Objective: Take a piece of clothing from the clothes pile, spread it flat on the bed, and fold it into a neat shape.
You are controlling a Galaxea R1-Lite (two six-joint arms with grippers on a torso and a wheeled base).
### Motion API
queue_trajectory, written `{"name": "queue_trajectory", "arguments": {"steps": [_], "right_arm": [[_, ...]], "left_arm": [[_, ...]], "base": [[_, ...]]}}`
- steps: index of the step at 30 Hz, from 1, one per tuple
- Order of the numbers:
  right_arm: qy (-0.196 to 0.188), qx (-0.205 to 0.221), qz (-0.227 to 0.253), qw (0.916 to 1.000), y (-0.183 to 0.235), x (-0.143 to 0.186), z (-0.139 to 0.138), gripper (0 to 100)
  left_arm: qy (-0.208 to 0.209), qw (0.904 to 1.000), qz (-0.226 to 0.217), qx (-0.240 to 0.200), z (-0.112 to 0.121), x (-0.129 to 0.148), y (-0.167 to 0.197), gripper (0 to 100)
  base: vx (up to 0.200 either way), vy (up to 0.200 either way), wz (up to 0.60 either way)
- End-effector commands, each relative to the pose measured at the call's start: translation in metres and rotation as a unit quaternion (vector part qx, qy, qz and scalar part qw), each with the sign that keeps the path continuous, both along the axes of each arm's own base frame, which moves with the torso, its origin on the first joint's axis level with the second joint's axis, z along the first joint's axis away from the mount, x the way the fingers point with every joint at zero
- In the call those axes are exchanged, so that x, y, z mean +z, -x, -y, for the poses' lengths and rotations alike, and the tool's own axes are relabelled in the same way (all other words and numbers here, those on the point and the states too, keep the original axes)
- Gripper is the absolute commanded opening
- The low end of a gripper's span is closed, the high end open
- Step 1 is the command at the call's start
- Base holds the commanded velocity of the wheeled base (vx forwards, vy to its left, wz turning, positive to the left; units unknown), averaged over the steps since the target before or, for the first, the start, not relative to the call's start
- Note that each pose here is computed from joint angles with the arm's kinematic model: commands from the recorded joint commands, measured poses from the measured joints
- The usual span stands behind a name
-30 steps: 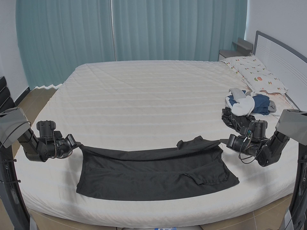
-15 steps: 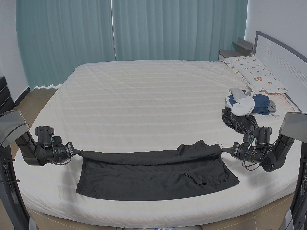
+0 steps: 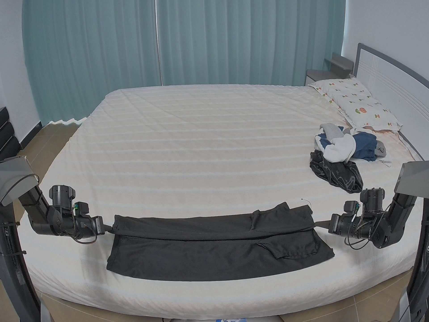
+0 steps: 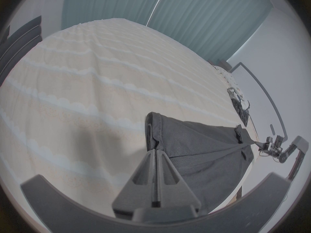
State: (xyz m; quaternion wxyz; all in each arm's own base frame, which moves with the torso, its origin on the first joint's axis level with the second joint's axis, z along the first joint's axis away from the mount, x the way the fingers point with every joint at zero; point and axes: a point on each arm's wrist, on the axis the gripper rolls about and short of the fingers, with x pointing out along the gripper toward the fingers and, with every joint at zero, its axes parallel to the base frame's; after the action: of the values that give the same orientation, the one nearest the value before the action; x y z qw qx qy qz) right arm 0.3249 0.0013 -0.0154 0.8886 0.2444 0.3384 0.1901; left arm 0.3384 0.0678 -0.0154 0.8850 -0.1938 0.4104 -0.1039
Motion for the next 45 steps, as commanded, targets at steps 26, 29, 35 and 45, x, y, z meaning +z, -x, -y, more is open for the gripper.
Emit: {"name": "queue_trajectory", "arguments": {"steps": [26,29,35,45], "right_arm": [[0.01,-0.005,0.0,0.9999,0.002,-0.003,0.009,100],[-0.007,-0.027,0.019,0.9994,-0.004,0.012,0.016,100],[-0.07,-0.073,0.006,0.9948,-0.031,0.013,0.016,100],[-0.145,-0.112,-0.05,0.9818,-0.055,-0.016,0.008,100]], "left_arm": [[-0.033,0.9988,-0.006,-0.035,-0.004,0.0,0.02,100],[-0.022,0.9994,0.001,-0.026,-0.007,0.005,0.017,100],[0.068,0.996,-0.008,0.058,0.01,0.019,-0.012,100],[0.096,0.9894,-0.017,0.108,0.034,0.017,-0.039,100]], "base": [[0.0,0.0,0.0],[0.0,0.0,0.0],[0.0,0.0,0.0],[0.0,0.0,0.0]]}}
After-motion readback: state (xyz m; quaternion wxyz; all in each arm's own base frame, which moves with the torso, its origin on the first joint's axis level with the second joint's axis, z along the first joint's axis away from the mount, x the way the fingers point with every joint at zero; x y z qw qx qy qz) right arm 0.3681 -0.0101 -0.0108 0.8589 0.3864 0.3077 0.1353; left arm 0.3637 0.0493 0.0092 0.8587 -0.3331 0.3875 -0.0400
